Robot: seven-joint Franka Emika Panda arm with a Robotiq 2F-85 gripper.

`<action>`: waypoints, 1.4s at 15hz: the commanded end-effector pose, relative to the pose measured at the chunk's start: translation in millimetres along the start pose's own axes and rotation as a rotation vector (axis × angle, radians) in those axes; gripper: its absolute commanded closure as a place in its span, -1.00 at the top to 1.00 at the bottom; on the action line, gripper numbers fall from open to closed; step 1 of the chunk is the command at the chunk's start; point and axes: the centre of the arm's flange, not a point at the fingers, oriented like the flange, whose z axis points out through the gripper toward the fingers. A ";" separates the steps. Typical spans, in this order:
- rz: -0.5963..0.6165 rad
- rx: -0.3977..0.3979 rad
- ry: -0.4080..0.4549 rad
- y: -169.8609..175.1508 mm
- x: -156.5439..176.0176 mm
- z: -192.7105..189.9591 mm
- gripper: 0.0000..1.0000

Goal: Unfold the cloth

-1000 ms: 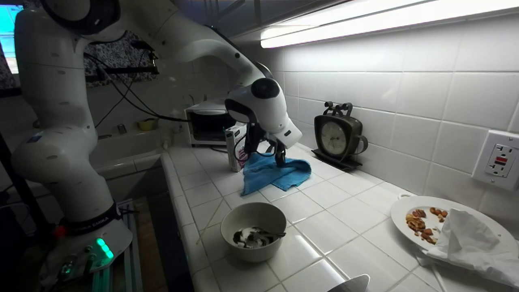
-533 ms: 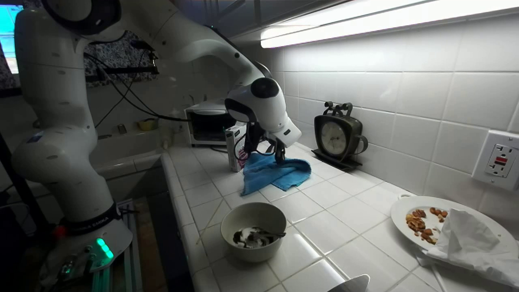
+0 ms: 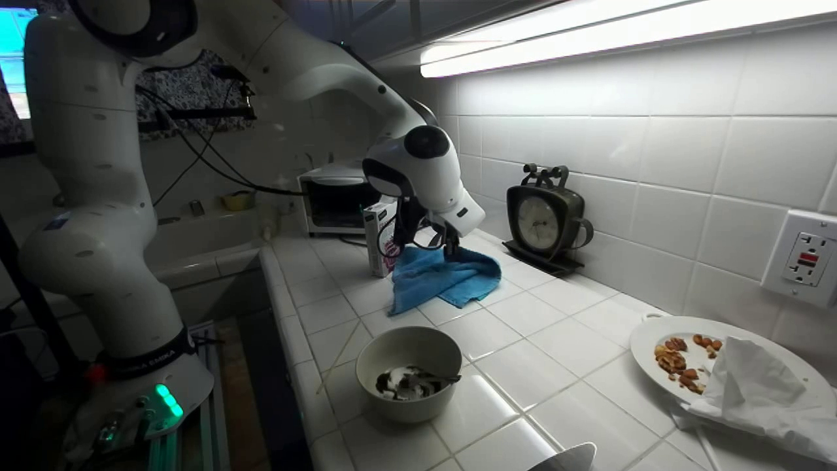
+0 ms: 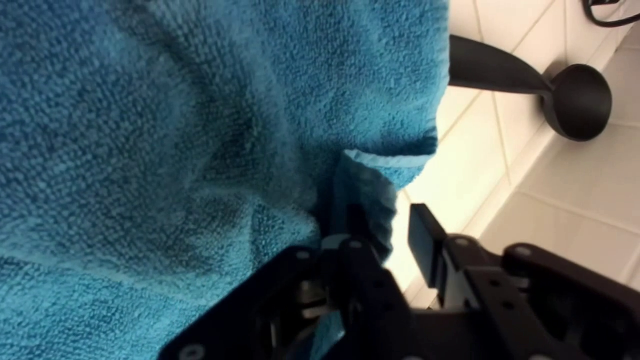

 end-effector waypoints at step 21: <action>-0.225 0.323 0.075 -20.8 28.7 46.6 -0.17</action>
